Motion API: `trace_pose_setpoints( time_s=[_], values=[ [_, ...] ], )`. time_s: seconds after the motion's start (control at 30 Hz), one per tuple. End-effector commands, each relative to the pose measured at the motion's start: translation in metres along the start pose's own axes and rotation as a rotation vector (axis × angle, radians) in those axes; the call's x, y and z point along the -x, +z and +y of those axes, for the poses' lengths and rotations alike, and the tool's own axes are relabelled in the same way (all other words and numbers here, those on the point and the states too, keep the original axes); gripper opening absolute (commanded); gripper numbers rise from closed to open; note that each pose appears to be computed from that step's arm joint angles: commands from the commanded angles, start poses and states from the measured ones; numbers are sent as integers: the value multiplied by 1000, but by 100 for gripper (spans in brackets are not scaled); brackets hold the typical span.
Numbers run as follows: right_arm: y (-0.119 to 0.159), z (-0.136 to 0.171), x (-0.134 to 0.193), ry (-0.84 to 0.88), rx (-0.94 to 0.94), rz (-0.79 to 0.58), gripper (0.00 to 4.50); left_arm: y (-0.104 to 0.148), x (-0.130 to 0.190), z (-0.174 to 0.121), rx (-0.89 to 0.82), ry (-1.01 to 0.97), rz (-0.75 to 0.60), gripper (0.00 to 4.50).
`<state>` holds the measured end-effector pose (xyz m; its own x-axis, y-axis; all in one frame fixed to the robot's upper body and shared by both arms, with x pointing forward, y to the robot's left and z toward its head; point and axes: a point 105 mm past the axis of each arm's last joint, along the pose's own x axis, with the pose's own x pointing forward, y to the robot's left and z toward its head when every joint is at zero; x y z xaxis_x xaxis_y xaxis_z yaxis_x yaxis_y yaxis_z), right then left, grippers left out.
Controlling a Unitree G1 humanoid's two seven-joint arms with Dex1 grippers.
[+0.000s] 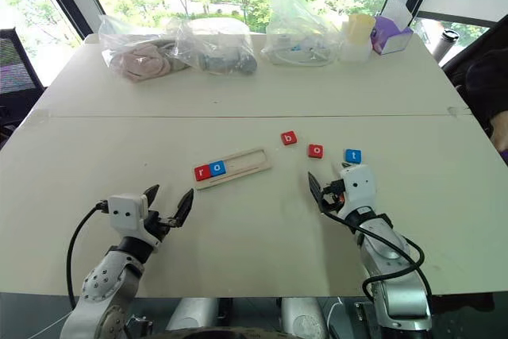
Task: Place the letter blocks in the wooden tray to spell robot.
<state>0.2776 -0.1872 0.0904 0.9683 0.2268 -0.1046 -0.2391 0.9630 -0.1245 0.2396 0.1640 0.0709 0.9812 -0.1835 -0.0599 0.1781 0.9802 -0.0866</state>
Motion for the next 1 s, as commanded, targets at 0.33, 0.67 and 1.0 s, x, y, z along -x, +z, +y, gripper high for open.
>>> trace_pose_setpoints(
  time_s=[0.33,0.67,1.0],
  values=[
    [18,8,7,83,44,-50,442,22,2,-4,-32,-59,-54,450],
    [19,14,0,109,35,-62,442,23,1,-4,-21,-74,-46,450],
    [29,22,-6,162,55,-89,442,27,0,0,-49,-111,-33,450]
  ],
)
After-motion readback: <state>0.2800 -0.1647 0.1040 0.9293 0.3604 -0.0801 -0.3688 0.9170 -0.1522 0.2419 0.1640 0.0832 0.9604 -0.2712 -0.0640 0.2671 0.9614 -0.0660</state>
